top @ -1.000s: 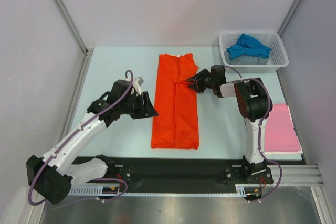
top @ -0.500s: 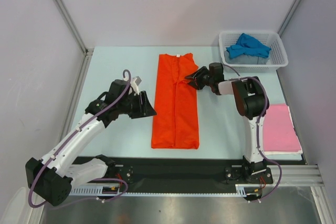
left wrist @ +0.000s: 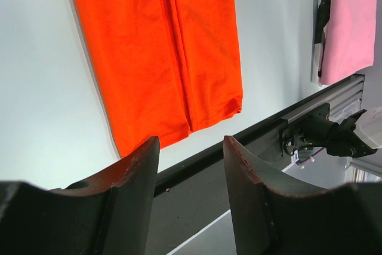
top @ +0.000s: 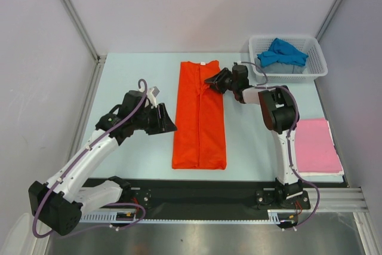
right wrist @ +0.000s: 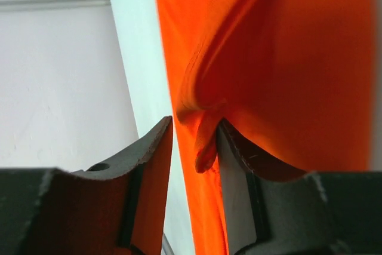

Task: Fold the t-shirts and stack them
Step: Fold the tshirt

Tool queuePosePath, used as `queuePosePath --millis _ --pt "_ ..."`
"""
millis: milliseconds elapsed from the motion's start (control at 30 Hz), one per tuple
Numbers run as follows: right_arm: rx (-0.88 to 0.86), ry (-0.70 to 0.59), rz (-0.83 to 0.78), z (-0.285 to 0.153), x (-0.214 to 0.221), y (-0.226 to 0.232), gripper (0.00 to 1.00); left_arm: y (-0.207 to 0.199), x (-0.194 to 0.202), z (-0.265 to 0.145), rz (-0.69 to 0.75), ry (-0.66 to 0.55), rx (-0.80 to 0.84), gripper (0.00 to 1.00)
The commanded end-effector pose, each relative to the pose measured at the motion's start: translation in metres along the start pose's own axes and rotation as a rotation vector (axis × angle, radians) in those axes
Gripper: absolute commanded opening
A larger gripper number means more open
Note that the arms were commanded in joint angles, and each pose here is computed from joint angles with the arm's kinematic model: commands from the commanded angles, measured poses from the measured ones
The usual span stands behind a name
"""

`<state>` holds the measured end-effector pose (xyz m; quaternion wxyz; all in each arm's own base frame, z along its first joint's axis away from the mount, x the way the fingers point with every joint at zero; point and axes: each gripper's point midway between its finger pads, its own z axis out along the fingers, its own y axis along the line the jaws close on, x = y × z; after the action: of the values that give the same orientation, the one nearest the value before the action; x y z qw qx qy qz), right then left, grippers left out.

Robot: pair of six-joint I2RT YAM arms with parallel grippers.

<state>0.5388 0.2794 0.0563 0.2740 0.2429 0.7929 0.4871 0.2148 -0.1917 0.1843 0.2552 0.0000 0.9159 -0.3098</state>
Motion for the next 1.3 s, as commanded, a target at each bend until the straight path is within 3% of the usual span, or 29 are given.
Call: queuePosePath --millis 0,233,400,533,733,867,1000,1267 --pt "-0.098 0.004 -0.145 0.008 0.004 0.037 0.41 -0.010 -0.009 -0.007 0.025 -0.036 0.045 0.53" --pt "-0.115 0.111 -0.225 0.032 0.029 0.047 0.42 -0.008 -0.006 -0.005 0.018 -0.028 0.044 0.53" --pt "-0.088 0.226 -0.370 0.055 0.060 0.048 0.43 -0.006 -0.003 -0.004 0.010 -0.024 0.042 0.53" --pt "-0.164 0.285 -0.411 0.050 0.069 0.068 0.47 -0.004 -0.004 -0.006 0.008 -0.030 0.036 0.53" --pt "-0.227 0.250 -0.454 0.024 0.049 0.109 0.54 0.006 -0.016 -0.014 0.001 -0.091 -0.034 0.53" --pt "-0.198 0.234 -0.426 0.011 0.036 0.107 0.55 0.003 -0.027 -0.019 -0.008 -0.133 -0.030 0.53" --pt "-0.205 0.237 -0.386 0.010 0.024 0.101 0.50 0.001 -0.024 -0.015 -0.030 -0.117 -0.010 0.53" --pt "-0.196 0.359 -0.292 0.026 0.051 0.072 0.19 0.001 -0.023 -0.011 -0.069 -0.120 -0.001 0.53"
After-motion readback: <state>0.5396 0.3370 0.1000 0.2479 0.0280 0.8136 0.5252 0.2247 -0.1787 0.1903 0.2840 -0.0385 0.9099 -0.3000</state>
